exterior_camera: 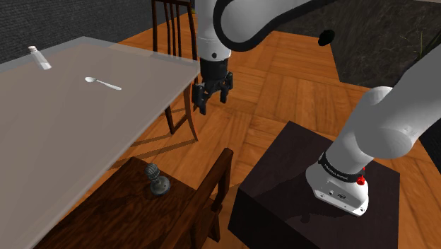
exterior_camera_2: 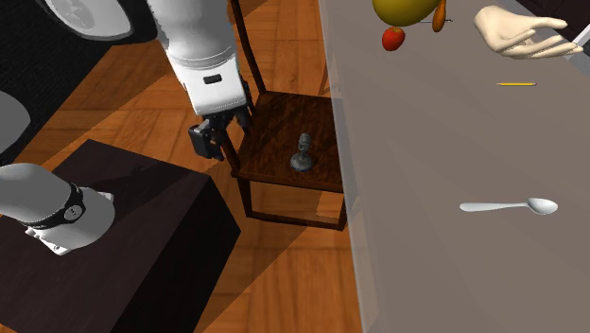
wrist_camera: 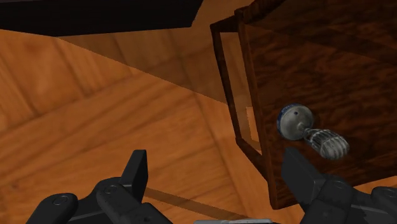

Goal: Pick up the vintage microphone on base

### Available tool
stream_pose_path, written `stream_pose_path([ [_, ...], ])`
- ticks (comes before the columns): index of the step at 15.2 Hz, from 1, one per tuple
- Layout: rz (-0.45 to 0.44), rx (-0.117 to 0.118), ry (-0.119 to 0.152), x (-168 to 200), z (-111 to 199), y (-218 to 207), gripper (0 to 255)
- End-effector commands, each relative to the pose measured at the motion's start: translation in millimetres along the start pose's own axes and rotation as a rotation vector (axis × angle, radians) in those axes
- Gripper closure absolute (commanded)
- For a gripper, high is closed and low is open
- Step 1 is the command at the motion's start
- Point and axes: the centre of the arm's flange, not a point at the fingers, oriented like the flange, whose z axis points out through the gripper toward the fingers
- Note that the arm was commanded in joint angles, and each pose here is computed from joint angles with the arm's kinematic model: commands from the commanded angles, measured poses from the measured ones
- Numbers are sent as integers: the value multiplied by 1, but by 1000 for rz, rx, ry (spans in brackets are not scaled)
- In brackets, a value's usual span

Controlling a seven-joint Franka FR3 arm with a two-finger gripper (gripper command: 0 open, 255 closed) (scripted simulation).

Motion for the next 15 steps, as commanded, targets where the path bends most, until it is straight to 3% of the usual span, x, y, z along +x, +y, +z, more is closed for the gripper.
stream_pose_path([
  [1, 5, 6, -6, 10, 16, -18, 0],
  [15, 31, 38, -50, 77, 127, -149, 0],
])
